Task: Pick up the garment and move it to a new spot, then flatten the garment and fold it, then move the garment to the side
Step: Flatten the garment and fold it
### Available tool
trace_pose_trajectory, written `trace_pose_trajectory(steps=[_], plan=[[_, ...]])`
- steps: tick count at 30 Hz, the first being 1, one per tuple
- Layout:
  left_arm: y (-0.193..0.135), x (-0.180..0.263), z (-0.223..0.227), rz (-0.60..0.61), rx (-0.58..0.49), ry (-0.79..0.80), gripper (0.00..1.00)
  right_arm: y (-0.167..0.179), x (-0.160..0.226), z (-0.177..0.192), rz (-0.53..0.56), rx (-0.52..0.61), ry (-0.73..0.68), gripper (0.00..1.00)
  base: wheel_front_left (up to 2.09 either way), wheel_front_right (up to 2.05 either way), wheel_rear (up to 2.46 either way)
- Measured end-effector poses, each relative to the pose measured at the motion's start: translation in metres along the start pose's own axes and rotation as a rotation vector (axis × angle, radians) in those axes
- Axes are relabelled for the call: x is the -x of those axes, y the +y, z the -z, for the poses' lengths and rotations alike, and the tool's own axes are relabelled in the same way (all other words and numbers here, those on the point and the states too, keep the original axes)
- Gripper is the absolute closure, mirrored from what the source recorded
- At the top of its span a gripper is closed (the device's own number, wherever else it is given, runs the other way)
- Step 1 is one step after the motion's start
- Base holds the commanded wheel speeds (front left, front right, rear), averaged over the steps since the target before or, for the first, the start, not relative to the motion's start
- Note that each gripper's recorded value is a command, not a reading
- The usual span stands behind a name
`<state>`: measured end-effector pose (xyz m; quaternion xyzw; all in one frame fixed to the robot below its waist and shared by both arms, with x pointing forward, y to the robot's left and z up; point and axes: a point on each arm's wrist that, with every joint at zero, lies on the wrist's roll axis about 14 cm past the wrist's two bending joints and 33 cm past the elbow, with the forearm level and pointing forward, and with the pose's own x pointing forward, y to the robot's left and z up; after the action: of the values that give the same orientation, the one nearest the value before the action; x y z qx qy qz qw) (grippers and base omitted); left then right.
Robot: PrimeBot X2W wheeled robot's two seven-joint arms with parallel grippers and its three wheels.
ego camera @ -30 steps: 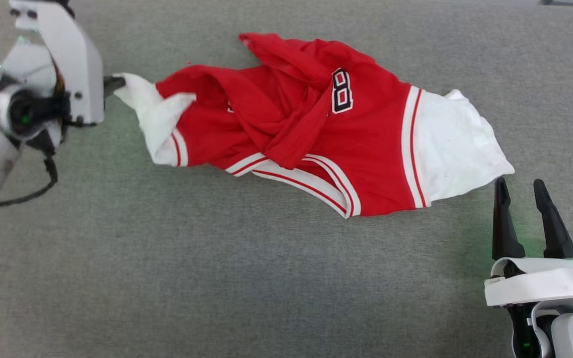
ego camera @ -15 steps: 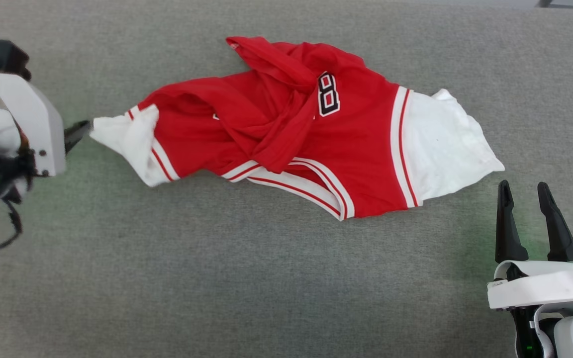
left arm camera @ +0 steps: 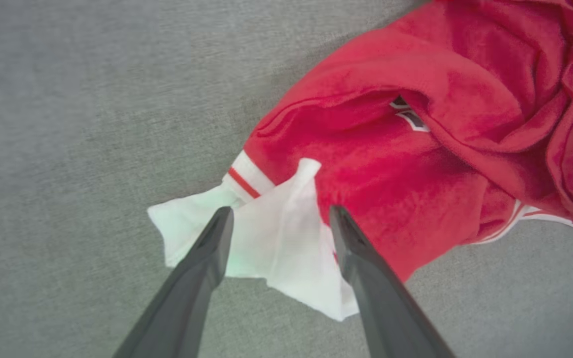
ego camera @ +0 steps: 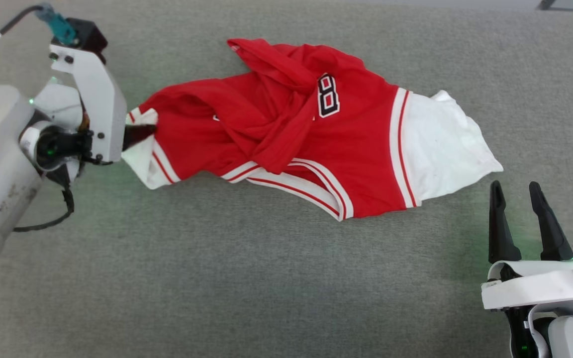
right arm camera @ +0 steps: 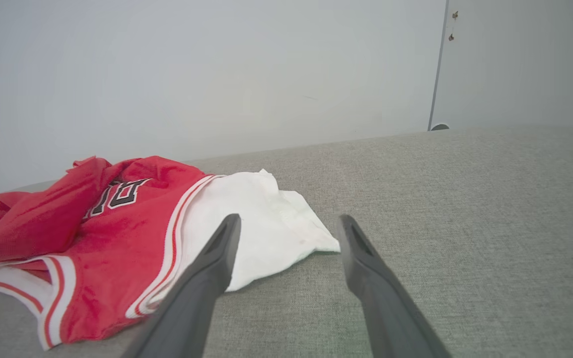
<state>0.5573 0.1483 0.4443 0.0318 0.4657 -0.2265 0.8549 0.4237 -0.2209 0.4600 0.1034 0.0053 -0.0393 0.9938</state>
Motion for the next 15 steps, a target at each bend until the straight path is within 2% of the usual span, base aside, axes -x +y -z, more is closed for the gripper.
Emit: trace_pose_trajectory(steps=[4, 6, 7, 11, 15], plan=[[-0.007, -0.012, 0.004, 0.018, 0.014, 0.046, 0.00, -0.008, 0.002, 0.000, 0.023, 0.004, 0.002, 0.00, 0.00, 0.00, 0.00], [-0.012, -0.017, 0.001, 0.042, 0.037, 0.039, 0.84, -0.012, 0.003, 0.001, 0.035, 0.007, 0.004, 0.00, 0.00, 0.00, 0.00], [-0.014, -0.019, -0.002, 0.051, 0.042, 0.024, 1.00, -0.014, 0.003, 0.001, 0.039, 0.007, 0.005, 0.00, 0.00, 0.00, 0.00], [-0.005, -0.018, -0.006, 0.025, 0.024, -0.010, 1.00, -0.017, 0.004, 0.001, 0.048, 0.007, 0.005, 0.00, 0.00, 0.00, 0.00], [0.007, 0.000, -0.017, 0.017, 0.066, -0.120, 1.00, -0.015, 0.005, 0.002, 0.045, -0.001, 0.008, 0.00, 0.00, 0.00, 0.00]])
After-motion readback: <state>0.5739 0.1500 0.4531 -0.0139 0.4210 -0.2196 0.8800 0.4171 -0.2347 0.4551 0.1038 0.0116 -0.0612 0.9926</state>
